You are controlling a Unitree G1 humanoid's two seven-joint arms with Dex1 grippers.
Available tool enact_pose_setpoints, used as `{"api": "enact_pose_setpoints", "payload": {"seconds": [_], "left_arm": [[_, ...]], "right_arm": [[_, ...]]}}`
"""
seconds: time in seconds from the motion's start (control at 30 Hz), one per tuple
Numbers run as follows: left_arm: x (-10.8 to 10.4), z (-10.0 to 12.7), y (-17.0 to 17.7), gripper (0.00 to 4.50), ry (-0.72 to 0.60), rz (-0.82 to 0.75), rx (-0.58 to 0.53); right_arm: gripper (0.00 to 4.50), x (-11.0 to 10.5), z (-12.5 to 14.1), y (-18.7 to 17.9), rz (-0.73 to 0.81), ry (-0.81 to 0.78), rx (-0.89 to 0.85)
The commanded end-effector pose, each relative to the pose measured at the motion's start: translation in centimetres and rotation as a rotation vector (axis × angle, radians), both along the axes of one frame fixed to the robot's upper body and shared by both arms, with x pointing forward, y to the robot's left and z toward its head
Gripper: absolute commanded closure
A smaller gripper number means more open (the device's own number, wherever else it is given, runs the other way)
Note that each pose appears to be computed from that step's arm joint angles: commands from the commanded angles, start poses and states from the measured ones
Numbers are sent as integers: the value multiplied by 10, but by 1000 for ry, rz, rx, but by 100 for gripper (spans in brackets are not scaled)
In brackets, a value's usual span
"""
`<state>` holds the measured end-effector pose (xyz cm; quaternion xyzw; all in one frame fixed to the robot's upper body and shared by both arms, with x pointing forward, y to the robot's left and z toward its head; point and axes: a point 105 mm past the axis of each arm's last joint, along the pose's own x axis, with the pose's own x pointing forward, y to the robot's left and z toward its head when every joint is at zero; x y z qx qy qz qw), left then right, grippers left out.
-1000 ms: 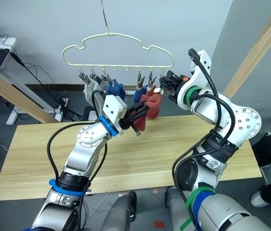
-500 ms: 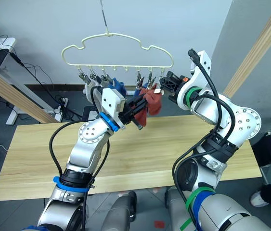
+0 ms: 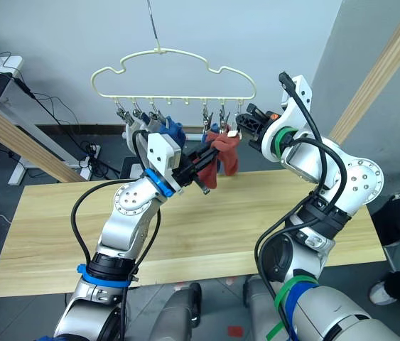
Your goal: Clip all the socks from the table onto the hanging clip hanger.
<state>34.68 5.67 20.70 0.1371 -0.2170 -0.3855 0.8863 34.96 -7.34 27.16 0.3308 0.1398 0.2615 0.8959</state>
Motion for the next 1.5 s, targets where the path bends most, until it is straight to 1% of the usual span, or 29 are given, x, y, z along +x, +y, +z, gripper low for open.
{"api": "enact_pose_setpoints", "payload": {"seconds": [0.03,0.17,0.3,0.43,0.77,1.3,1.5], "left_arm": [[-7,9,-5,450,-60,-18,6],[-7,9,-4,450,-64,-11,6],[-4,13,-2,450,-63,10,-18],[1,27,4,450,-60,41,-113],[-2,21,4,450,-59,37,-74],[-3,22,2,450,-54,23,-82],[-2,22,3,450,-56,25,-81]], "right_arm": [[447,-6,14,5,24,-49,34],[447,-8,14,6,27,-36,57],[447,-12,13,8,45,-27,51],[447,-14,12,6,50,-7,47],[447,-19,11,5,60,23,46],[447,-22,11,8,81,45,57],[233,-24,12,9,95,39,55]]}}
